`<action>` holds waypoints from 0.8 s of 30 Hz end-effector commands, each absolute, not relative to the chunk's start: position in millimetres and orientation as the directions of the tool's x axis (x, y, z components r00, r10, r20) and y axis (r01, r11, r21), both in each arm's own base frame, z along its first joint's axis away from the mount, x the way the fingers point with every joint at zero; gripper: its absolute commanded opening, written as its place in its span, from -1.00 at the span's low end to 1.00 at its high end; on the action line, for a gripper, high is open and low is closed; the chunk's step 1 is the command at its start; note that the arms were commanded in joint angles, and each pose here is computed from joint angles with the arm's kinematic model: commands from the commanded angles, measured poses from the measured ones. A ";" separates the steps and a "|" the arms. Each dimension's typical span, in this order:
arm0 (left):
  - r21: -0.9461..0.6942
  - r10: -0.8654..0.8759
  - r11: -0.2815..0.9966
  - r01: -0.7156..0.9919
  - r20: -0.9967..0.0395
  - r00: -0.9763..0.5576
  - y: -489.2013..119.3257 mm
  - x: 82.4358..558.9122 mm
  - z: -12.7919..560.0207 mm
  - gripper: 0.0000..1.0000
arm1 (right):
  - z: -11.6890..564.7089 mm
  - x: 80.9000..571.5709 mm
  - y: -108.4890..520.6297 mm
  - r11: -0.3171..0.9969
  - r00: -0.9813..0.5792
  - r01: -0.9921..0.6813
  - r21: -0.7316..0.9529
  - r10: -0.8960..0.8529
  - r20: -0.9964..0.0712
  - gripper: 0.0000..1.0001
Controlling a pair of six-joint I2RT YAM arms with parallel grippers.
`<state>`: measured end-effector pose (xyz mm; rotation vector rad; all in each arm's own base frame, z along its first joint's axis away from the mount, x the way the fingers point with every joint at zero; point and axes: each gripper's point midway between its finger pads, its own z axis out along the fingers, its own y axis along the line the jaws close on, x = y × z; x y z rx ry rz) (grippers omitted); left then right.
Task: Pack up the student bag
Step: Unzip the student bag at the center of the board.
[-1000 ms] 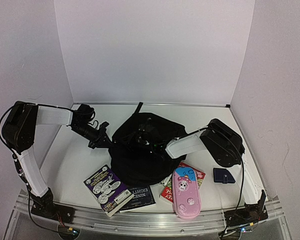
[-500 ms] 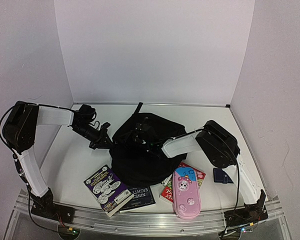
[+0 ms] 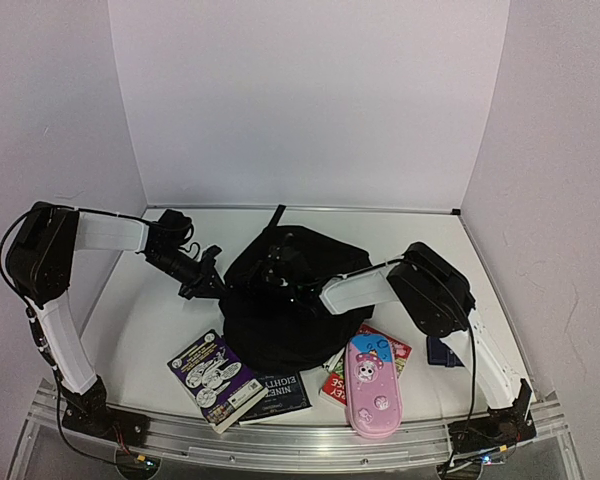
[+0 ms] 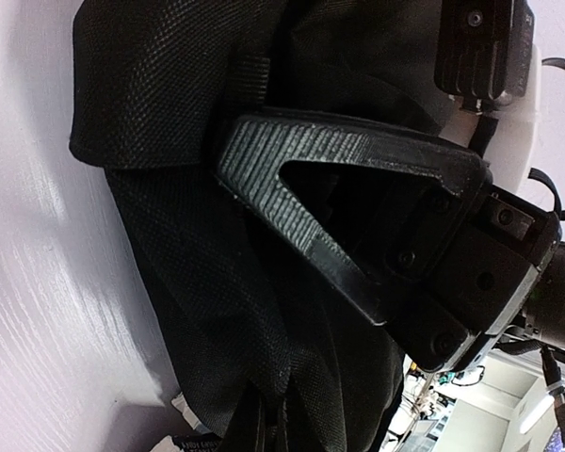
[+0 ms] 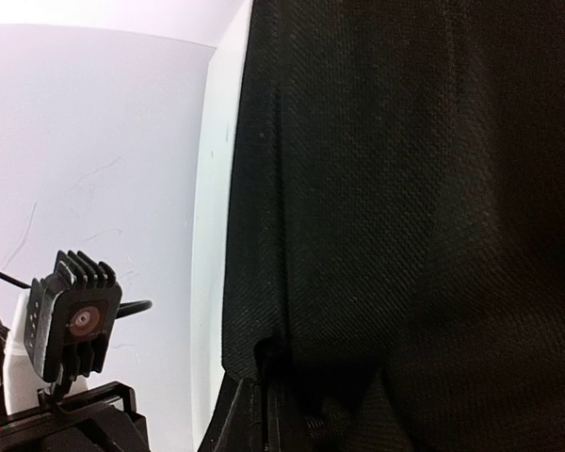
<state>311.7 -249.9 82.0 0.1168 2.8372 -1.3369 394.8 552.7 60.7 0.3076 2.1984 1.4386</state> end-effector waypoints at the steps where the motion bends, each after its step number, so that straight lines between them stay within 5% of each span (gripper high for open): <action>1: -0.770 0.100 0.629 0.108 -0.057 -0.993 -257.9 311.5 91.3 -0.99 | 87.7 400.2 556.6 0.388 -0.837 -0.181 0.904 0.421 -0.348 -1.00; 5: -0.766 0.088 0.633 0.109 -0.068 -0.994 -255.1 315.7 94.7 -0.94 | 140.7 391.4 544.3 0.305 -0.790 -0.303 0.903 0.449 -0.417 -1.00; 15: -0.795 0.002 0.587 0.151 -0.186 -0.983 -245.5 344.2 140.7 0.03 | 183.7 359.0 536.4 0.241 -0.783 -0.434 0.868 0.376 -0.496 -1.00; 24: -0.789 -0.052 0.607 0.098 -0.163 -0.985 -249.4 373.5 134.7 0.15 | 176.0 338.7 531.1 0.224 -0.799 -0.431 0.874 0.356 -0.485 -1.00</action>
